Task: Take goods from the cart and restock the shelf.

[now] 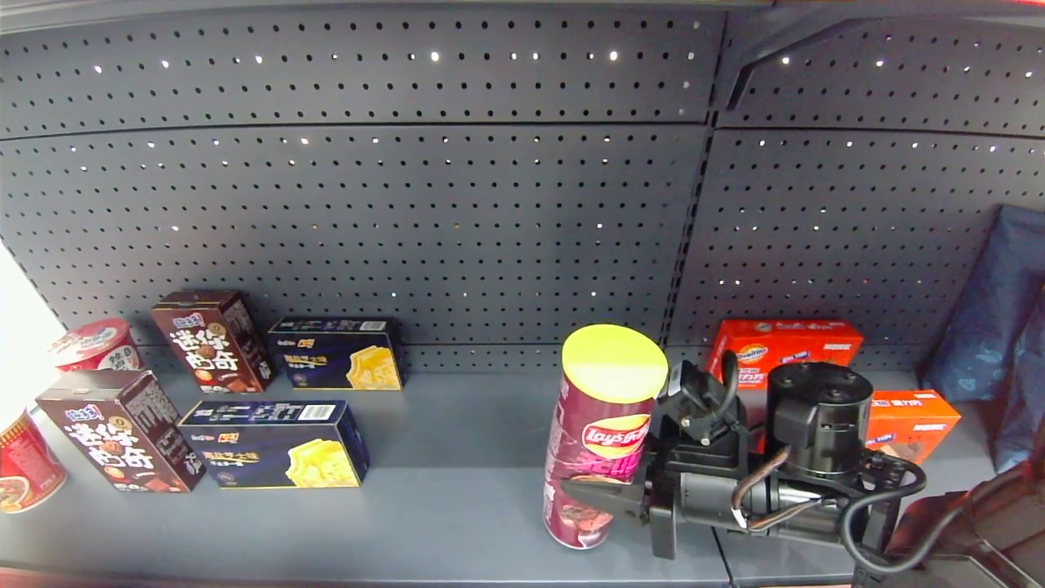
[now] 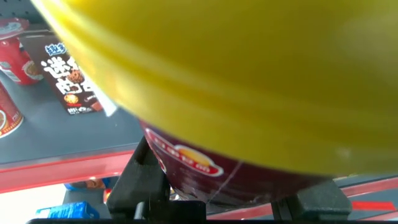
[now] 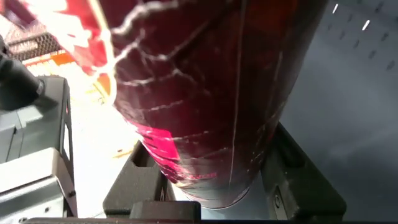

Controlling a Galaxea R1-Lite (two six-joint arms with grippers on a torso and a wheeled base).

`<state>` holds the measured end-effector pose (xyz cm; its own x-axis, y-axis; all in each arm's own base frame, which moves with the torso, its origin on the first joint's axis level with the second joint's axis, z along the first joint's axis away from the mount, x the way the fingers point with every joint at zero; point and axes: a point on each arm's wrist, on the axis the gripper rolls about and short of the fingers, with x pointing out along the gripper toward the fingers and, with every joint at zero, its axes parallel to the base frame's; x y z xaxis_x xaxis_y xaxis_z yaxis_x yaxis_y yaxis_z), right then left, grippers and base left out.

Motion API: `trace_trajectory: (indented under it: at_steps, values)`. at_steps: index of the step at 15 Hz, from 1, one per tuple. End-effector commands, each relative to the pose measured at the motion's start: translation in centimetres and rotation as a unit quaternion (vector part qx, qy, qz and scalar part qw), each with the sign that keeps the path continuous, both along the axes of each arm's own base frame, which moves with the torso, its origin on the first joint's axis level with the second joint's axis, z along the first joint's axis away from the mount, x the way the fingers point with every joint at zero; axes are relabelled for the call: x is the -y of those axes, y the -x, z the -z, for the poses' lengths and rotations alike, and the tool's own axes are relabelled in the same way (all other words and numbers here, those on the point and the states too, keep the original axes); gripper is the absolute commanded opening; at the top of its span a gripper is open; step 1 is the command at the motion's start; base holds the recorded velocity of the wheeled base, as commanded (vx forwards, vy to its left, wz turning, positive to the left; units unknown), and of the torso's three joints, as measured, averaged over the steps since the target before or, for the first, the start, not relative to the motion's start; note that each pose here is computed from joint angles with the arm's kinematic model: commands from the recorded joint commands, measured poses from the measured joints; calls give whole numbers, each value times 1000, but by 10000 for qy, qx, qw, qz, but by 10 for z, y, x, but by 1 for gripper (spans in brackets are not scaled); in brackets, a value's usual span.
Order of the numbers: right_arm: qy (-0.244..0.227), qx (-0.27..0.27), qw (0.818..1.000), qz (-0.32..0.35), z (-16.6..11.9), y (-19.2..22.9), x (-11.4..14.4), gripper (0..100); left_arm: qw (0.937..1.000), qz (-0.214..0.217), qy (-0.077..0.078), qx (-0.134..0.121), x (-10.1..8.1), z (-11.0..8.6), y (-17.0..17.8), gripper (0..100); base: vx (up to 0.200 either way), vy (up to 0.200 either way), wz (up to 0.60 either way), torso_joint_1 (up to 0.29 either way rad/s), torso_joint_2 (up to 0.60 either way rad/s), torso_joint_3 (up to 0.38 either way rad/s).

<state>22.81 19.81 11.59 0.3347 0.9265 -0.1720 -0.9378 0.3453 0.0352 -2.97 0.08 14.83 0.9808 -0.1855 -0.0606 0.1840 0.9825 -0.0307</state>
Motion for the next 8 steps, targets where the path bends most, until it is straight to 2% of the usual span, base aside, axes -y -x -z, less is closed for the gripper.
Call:
trace_trajectory:
  at_steps: [1,8]
  values:
    - [125,-159,9998,-7,13,-4,-2,0,10000,1,6,20,0,-1,1,0,0,0,0,0,0,0]
    - [254,-287,9993,48,26,-11,-1,0,10000,9,2,-19,0,1,0,0,0,0,0,0,0,0]
